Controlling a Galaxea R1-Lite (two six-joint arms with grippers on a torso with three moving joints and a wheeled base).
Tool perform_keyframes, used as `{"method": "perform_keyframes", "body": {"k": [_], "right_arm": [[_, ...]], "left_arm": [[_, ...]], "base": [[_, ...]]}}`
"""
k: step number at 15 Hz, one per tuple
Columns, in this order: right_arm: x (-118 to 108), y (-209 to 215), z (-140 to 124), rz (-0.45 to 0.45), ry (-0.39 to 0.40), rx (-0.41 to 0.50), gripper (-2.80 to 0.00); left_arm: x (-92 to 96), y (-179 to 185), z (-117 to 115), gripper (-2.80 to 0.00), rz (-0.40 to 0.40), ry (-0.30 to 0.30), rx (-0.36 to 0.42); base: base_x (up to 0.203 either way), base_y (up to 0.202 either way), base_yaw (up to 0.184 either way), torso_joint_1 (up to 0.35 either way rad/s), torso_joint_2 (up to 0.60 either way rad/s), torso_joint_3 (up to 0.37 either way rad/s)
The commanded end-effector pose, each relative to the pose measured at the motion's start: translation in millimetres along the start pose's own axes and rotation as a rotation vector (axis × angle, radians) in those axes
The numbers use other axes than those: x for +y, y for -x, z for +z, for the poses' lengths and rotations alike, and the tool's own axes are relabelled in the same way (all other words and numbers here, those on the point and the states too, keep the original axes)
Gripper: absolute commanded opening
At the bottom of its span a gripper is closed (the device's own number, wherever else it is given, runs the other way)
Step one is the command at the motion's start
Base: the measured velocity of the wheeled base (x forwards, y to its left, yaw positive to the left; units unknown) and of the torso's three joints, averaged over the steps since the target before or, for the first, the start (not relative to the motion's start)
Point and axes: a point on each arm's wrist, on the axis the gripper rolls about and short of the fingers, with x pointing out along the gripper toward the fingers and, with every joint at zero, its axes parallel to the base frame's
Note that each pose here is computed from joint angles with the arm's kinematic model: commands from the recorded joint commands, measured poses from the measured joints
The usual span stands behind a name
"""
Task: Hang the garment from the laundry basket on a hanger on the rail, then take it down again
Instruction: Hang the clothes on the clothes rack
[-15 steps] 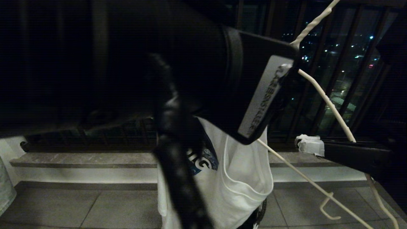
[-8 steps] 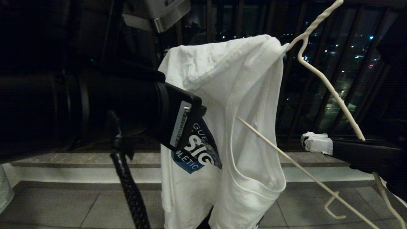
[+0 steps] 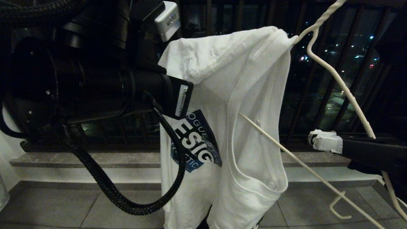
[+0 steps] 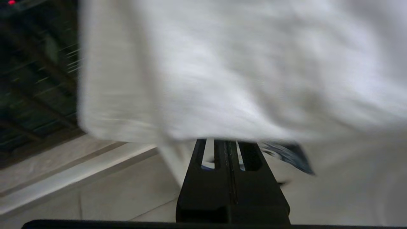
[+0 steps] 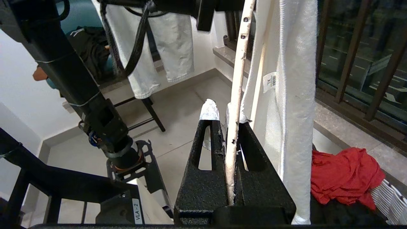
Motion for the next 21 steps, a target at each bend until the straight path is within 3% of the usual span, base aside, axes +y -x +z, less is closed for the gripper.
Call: {"method": "perform_keyframes", "body": {"k": [1, 9, 14, 21], "right_arm": [[0.5, 0.5, 0.3, 0.004, 0.001, -0.003, -2.8], [1.8, 2.4, 1.3, 0.006, 0.005, -0.009, -2.8], [2.7, 3.6, 1.9, 0.008, 0.007, -0.013, -2.8], [4.0, 5.5, 2.9, 0.014, 0.011, -0.019, -2.8]], "left_arm": [[10.6, 12.2, 4.7, -2.8, 0.018, 0.015, -0.028], [36.2, 44.4, 19.5, -2.8, 0.089, -0.04, -0.122], [38.4, 37.8, 35.8, -2.8, 0.216, -0.084, -0.241], [44.9, 5.4, 61.1, -2.8, 0.312, -0.132, -0.296]], "base": [[0.0, 0.0, 0.0, 0.0, 0.0, 0.0], [0.0, 0.0, 0.0, 0.0, 0.0, 0.0], [0.0, 0.0, 0.0, 0.0, 0.0, 0.0], [0.0, 0.0, 0.0, 0.0, 0.0, 0.0]]}}
